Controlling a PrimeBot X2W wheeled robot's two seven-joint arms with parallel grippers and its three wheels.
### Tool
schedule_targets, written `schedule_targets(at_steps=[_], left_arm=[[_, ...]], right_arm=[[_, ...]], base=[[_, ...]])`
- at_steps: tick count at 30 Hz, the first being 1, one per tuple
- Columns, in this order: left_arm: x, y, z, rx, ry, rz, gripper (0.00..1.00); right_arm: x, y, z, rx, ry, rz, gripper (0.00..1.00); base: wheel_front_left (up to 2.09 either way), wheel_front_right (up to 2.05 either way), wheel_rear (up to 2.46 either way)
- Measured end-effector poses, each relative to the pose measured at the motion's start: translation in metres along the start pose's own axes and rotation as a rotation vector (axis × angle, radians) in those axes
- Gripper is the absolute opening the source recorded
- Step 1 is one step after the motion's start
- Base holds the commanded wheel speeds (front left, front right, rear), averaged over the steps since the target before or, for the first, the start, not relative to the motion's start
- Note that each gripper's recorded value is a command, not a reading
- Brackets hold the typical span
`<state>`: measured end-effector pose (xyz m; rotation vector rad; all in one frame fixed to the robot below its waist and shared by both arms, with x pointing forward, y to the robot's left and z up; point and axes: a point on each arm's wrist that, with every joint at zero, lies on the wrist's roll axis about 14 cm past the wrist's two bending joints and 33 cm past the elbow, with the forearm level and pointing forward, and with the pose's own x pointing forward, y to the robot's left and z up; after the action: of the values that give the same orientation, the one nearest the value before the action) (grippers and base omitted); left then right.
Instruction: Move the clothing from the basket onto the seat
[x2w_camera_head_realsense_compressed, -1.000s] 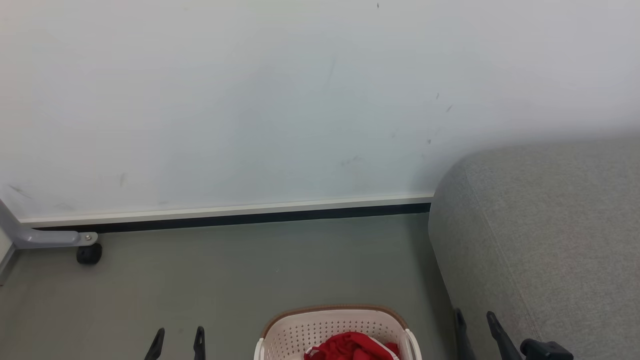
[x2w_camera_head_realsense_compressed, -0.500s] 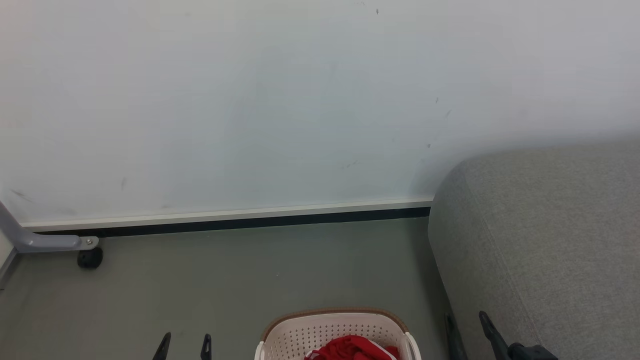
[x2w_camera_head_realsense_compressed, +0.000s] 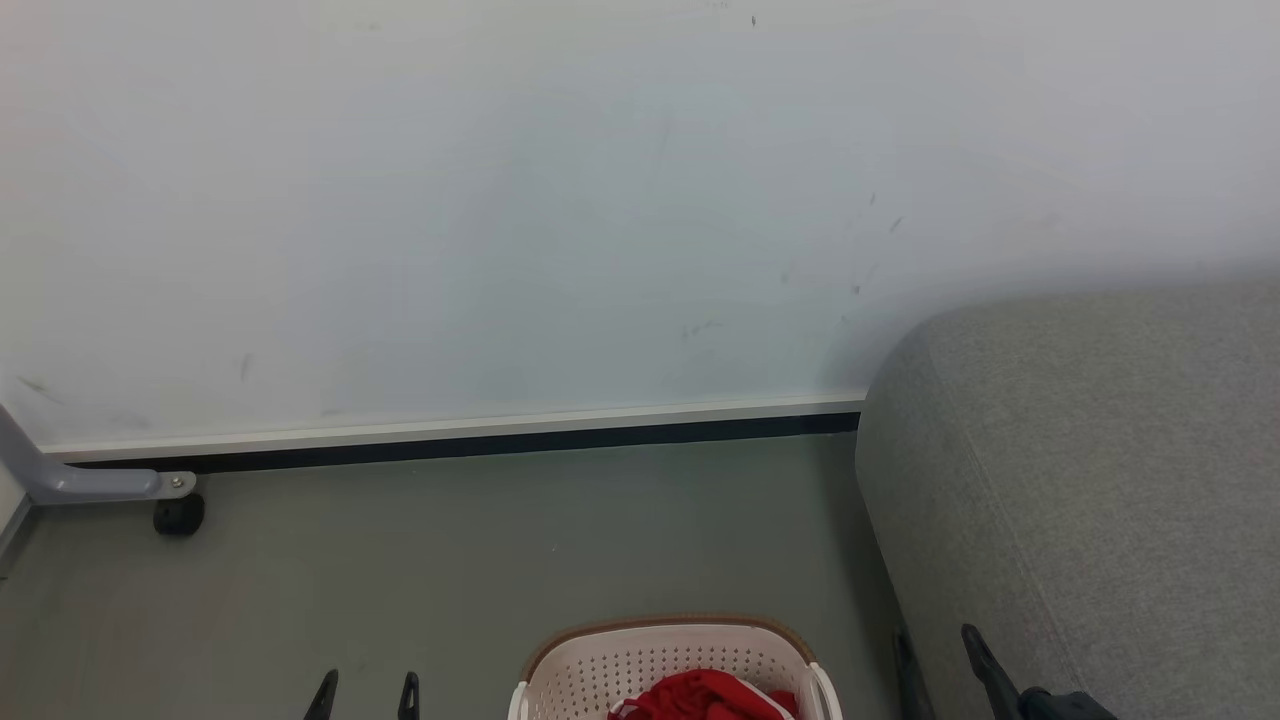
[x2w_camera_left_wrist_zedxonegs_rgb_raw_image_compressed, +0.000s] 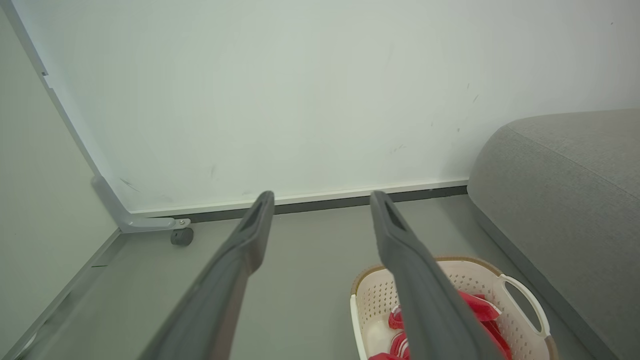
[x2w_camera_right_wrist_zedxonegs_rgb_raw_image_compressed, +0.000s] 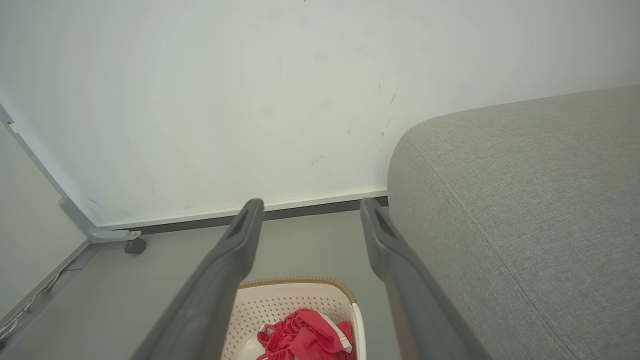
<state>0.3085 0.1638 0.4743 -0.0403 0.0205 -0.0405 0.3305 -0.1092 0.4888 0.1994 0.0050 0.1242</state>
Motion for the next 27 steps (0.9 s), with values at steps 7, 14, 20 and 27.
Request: schedule_targets(at_steps=[7,14,20,27], left_arm=[[0.000,0.000,-0.001,-0.004,0.004,-0.004,1.00],[0.002,0.001,-0.003,-0.005,0.011,0.001,1.00],[0.005,0.001,-0.006,-0.006,0.024,-0.007,1.00],[0.016,-0.006,-0.010,-0.002,0.044,-0.043,1.00]], right_arm=[[0.000,-0.001,-0.002,0.001,0.005,-0.002,1.00],[-0.001,-0.003,-0.006,-0.001,0.020,-0.008,1.00],[0.001,-0.004,-0.010,0.001,0.031,-0.009,1.00],[0.009,-0.009,-0.012,0.002,0.040,-0.022,1.00]], base=[[0.00,0.00,0.00],[0.00,0.00,0.00],[0.00,0.00,0.00],[0.00,0.00,0.00]])
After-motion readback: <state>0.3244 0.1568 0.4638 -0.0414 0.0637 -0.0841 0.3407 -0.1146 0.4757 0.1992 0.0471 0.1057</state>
